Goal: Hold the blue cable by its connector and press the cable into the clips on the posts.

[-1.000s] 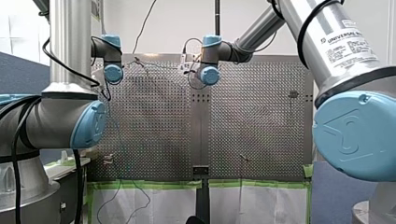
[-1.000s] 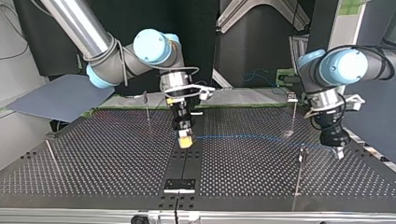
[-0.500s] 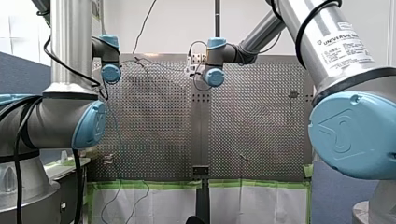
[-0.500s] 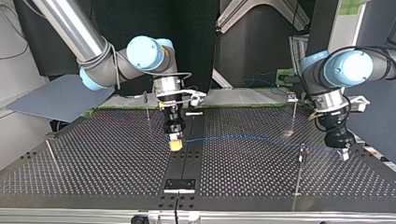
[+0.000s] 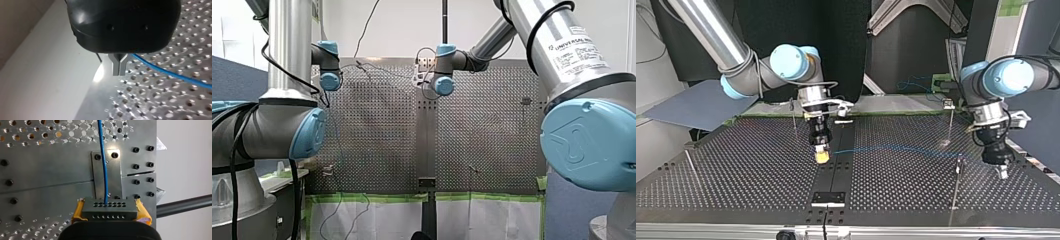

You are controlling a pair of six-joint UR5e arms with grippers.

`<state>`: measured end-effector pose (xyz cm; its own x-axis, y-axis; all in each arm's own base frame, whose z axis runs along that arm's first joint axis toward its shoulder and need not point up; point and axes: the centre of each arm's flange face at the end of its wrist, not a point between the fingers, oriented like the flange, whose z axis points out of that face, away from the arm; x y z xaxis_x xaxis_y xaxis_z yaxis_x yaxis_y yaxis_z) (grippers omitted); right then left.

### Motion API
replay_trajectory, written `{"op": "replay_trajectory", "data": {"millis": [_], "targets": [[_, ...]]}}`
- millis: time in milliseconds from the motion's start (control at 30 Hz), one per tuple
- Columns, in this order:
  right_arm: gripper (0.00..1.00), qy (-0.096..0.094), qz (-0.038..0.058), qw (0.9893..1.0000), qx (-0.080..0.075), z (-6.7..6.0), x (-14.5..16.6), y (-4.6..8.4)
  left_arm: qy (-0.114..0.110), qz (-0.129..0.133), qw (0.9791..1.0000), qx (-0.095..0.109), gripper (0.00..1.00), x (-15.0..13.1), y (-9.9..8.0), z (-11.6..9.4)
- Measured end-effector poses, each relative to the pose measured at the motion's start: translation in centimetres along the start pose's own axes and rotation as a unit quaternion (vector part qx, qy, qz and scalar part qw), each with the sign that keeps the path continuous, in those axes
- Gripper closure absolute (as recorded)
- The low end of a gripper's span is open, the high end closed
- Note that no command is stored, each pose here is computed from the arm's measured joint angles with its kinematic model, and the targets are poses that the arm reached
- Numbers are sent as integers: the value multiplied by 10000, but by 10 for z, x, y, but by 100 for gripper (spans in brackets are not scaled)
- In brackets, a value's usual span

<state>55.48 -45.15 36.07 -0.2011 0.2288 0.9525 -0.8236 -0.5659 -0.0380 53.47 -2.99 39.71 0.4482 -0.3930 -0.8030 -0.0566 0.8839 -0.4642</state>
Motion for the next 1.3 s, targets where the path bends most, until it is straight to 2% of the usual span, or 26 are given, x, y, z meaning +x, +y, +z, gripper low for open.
{"op": "replay_trajectory", "data": {"millis": [200,400,633,833,1100,1300], "targets": [[100,-11,-42,10000,-75,5,-7,14,-172,-112,9997,159,100,-6,-1,8],[100,71,-59,9999,-98,13,-9,27,-169,-173,9993,296,100,-6,-3,14],[100,187,-60,9998,15,19,-6,33,-56,-209,9991,360,100,6,0,21],[100,296,-57,9994,171,25,1,32,-61,-331,9982,490,100,4,-3,26],[100,378,-39,9988,296,31,7,31,-107,-516,9964,658,100,1,-8,31],[100,425,-20,9984,374,35,12,32,-112,-626,9955,699,100,0,-9,32]]}}
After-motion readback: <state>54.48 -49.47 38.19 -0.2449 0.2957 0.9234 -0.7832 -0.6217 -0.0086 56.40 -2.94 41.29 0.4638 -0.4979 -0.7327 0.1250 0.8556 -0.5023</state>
